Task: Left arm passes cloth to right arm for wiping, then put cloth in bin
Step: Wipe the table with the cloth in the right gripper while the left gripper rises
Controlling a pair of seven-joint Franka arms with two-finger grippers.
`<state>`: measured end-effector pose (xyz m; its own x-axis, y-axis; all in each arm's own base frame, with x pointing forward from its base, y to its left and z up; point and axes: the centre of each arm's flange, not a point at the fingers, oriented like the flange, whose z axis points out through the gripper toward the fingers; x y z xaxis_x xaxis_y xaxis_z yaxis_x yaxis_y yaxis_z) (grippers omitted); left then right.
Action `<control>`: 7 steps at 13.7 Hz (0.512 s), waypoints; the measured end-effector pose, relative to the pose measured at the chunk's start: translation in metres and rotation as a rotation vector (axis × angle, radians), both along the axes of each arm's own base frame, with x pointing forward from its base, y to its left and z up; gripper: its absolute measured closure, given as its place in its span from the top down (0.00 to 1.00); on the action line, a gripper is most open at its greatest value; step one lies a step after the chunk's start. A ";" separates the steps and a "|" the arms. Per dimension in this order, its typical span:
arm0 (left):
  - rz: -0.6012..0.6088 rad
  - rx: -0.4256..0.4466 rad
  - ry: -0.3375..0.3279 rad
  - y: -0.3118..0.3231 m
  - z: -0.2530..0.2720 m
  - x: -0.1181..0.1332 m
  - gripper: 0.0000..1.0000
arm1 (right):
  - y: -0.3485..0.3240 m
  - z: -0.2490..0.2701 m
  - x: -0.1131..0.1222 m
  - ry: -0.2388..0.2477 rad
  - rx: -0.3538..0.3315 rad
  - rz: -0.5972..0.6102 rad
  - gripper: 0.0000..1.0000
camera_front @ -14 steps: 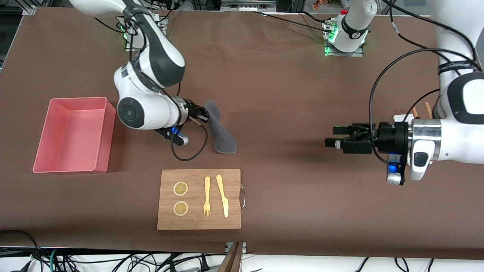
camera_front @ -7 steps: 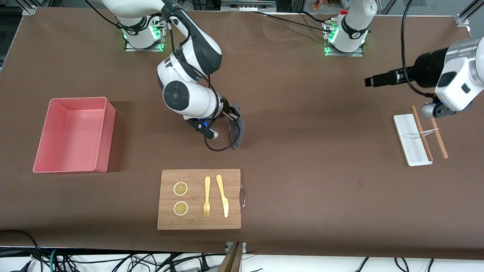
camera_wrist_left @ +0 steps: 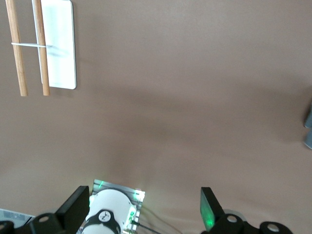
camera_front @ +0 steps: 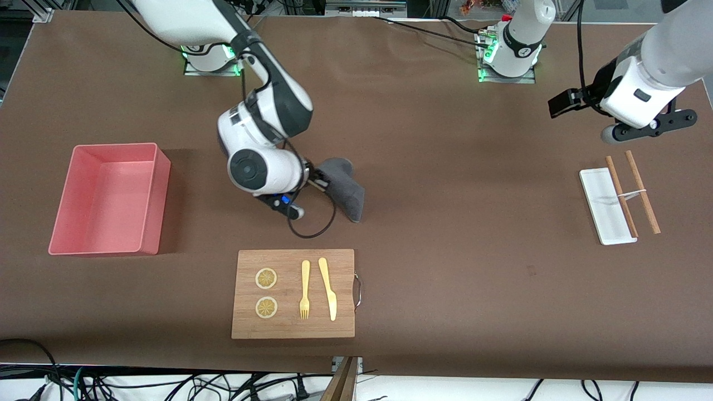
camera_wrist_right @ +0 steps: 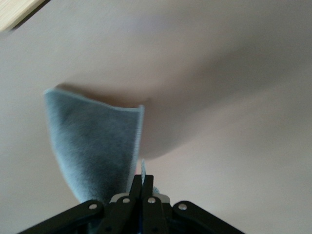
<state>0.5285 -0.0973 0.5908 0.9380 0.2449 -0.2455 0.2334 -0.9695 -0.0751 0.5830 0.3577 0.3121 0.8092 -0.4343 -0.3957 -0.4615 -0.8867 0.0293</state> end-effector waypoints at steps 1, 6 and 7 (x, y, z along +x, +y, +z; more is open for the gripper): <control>0.004 0.002 -0.009 0.001 -0.012 0.002 1.00 | -0.023 -0.003 0.008 0.011 -0.014 0.039 0.02; -0.046 0.027 -0.086 0.008 -0.018 0.012 1.00 | -0.143 -0.011 0.039 0.093 -0.035 0.192 0.02; -0.080 0.046 -0.117 0.011 -0.014 0.015 1.00 | -0.171 -0.012 0.043 0.107 -0.040 0.227 0.02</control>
<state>0.5431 -0.0861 0.5764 0.9765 0.1762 -0.1238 0.1649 -0.9816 -0.0964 0.6264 0.1870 0.2998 0.8423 -0.2632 -0.4704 -0.2429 -0.9644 0.1047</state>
